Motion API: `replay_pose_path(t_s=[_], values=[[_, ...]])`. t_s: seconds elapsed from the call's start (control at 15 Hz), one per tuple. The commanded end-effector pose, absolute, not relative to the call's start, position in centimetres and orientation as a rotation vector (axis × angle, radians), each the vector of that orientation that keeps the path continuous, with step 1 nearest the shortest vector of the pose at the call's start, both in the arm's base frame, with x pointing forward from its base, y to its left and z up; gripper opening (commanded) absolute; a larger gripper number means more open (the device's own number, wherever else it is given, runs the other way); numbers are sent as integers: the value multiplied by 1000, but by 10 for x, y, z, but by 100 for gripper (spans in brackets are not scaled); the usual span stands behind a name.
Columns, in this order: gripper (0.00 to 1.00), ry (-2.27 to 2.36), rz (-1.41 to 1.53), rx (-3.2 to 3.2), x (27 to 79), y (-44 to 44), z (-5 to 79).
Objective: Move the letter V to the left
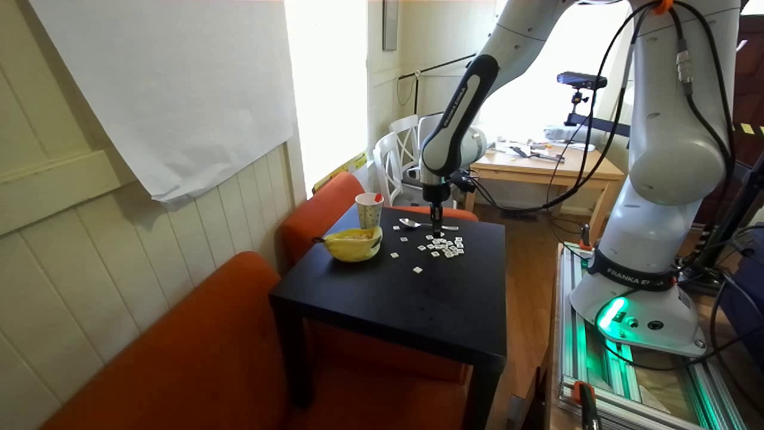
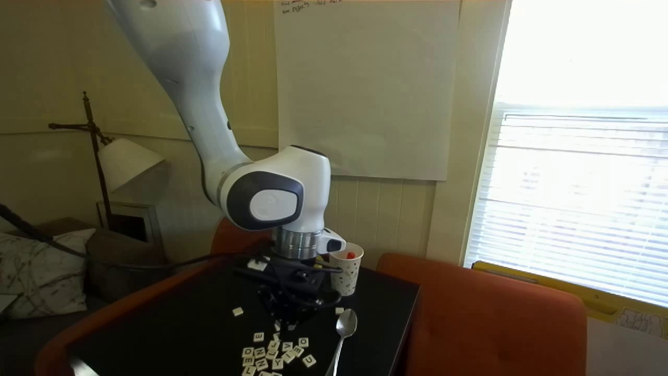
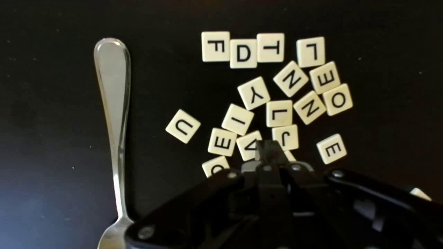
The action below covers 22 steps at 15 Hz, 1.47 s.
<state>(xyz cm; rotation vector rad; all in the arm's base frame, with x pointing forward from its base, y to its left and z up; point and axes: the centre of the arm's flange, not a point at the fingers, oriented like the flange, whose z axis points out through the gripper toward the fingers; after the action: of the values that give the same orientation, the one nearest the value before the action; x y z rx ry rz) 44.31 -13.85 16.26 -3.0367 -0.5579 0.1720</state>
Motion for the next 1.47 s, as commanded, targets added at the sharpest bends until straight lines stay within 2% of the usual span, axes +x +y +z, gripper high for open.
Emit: replay_pose_path(t_s=[0.0, 1.4], values=[[2, -537, 184, -3045, 442, -140, 159], [2, -518, 251, -3071, 446, -143, 146]])
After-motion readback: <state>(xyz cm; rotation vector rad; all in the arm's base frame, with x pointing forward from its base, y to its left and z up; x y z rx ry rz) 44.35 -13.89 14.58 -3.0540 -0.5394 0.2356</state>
